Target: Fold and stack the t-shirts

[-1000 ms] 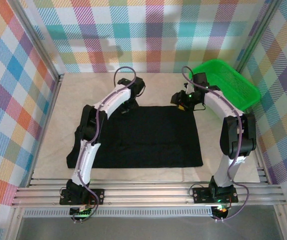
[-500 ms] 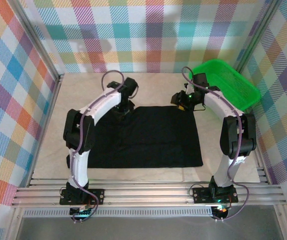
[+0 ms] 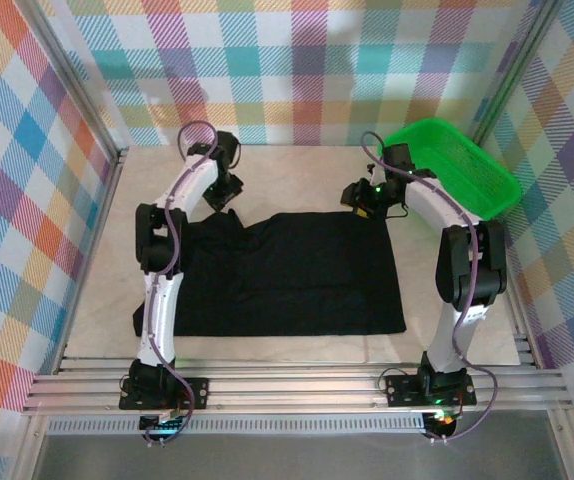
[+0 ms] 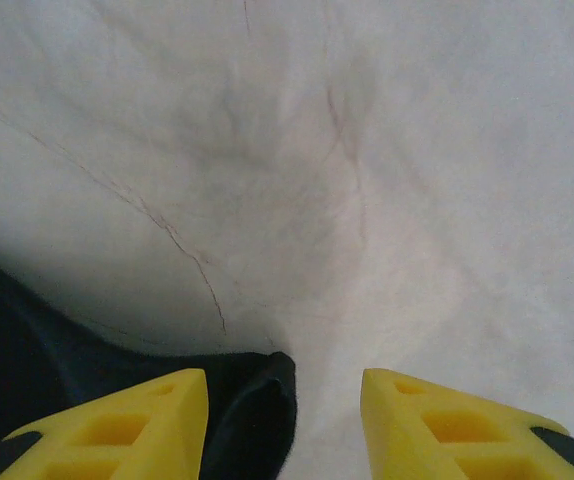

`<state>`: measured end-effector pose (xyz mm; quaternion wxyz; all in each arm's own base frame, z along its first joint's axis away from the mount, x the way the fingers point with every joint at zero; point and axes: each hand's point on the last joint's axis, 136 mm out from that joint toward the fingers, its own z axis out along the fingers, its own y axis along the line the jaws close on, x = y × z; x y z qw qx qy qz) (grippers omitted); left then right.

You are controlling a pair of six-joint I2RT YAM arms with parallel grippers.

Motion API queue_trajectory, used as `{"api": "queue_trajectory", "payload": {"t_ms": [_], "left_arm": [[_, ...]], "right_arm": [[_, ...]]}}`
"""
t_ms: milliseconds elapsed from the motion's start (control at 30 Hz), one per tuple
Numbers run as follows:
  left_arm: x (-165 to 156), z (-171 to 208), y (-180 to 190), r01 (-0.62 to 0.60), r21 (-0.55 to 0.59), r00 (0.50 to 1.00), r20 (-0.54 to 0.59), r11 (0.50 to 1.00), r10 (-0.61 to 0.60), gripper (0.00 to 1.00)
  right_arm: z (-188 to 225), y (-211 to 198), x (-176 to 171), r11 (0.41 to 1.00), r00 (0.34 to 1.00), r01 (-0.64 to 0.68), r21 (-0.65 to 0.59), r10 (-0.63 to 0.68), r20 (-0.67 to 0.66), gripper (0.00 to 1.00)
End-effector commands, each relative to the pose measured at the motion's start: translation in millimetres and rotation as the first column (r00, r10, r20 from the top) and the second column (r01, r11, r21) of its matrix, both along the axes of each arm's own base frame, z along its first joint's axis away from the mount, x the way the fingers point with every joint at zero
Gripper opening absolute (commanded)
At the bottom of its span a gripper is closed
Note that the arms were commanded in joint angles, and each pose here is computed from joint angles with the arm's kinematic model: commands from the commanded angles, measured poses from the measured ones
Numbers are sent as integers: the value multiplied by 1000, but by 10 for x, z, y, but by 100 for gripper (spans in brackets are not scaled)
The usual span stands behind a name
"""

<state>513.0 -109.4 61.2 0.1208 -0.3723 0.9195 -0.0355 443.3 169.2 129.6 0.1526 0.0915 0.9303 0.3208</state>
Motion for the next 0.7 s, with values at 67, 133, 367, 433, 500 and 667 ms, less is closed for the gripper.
{"api": "queue_trajectory", "payload": {"t_ms": [67,133,367,433,500,667], "left_arm": [[-99,-27,-139,76,-45,997,-22,996,-77,45],[-129,-70,-147,75,-53,997,-27,996,-77,44],[-184,-179,-143,75,-54,996,-53,996,-78,31],[-185,-153,-117,72,-40,996,-50,997,-74,21],[-168,-56,-55,66,-6,997,-29,998,-66,7],[-81,376,130,33,83,997,61,996,-39,0]], "right_arm": [[55,-7,55,1000,1000,-3,0,3,7,48],[40,-3,56,1000,1000,-5,1,5,5,47],[33,14,95,1000,1000,-3,9,3,2,47],[24,-3,103,1000,1000,3,-2,-3,1,47],[-3,-46,113,999,1000,20,-27,-20,-1,47],[-226,-401,156,963,985,156,-217,-168,-37,45]]}}
